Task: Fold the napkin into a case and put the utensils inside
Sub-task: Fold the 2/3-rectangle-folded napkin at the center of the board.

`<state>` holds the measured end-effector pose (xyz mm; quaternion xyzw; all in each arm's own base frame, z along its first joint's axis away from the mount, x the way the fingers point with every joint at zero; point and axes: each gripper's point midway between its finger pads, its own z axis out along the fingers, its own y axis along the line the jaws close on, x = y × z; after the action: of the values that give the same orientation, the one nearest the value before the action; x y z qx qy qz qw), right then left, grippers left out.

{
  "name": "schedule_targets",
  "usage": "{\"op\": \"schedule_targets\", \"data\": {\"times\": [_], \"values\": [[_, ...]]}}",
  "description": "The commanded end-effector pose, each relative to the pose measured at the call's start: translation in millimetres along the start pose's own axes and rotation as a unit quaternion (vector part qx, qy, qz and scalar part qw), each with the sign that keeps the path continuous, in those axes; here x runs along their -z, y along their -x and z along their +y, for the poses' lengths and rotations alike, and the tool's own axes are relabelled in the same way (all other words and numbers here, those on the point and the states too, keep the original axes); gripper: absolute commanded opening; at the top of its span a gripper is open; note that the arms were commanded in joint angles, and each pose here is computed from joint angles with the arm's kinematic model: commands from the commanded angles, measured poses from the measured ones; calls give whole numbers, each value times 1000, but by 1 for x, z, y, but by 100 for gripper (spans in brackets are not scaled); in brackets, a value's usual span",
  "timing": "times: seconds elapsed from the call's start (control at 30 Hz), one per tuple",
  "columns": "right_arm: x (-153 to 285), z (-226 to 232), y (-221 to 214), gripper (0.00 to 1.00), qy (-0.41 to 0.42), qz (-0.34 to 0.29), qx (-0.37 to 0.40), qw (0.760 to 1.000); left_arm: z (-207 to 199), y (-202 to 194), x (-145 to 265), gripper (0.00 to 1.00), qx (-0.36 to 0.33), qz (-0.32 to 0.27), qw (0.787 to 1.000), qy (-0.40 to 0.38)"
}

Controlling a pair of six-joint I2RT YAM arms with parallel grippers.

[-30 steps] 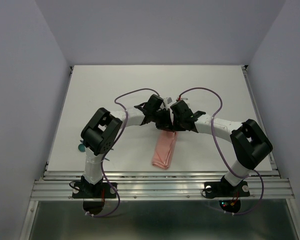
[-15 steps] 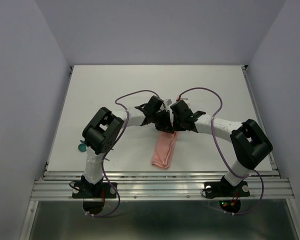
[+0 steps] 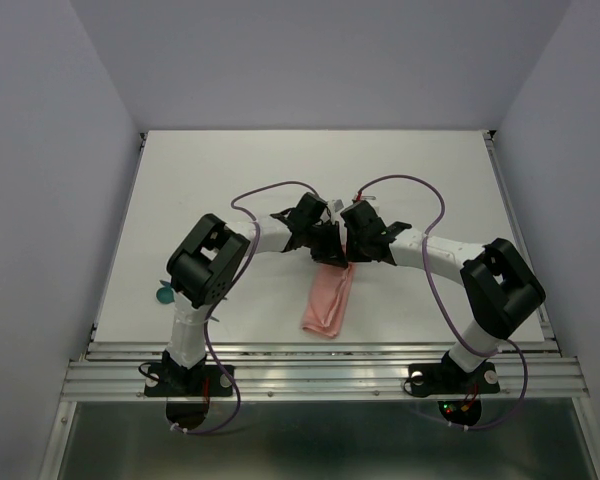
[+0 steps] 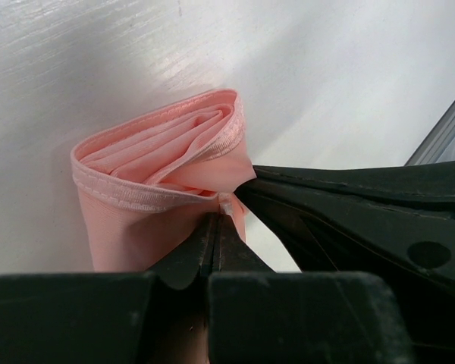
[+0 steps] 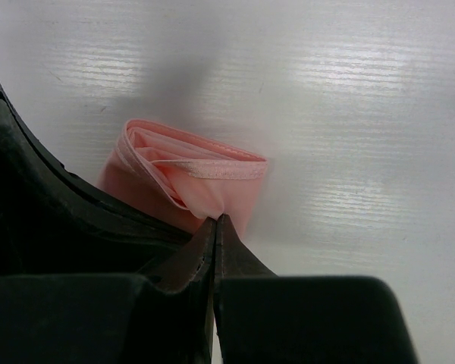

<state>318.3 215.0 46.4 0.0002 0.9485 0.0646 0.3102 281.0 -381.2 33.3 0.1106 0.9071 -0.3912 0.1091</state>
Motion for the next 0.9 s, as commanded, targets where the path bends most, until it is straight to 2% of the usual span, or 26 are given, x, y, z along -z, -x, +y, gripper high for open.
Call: {"op": "schedule_targets", "data": {"times": [0.0,0.53,0.73,0.87], "values": [[8,10,14,1,11,-19,-6,1000,-6,1,-6,0,-6,-2,1000,-8],[18,17,13,1,37,-16,-16,999,-7,13,-15,0,3,-31,1000,2],[14,14,6,1,30,-7,-20,999,-10,23,-14,0,11,-59,998,-2],[5,7,-5,1,14,6,-22,1000,-14,20,-10,0,1,-54,999,-9]]}}
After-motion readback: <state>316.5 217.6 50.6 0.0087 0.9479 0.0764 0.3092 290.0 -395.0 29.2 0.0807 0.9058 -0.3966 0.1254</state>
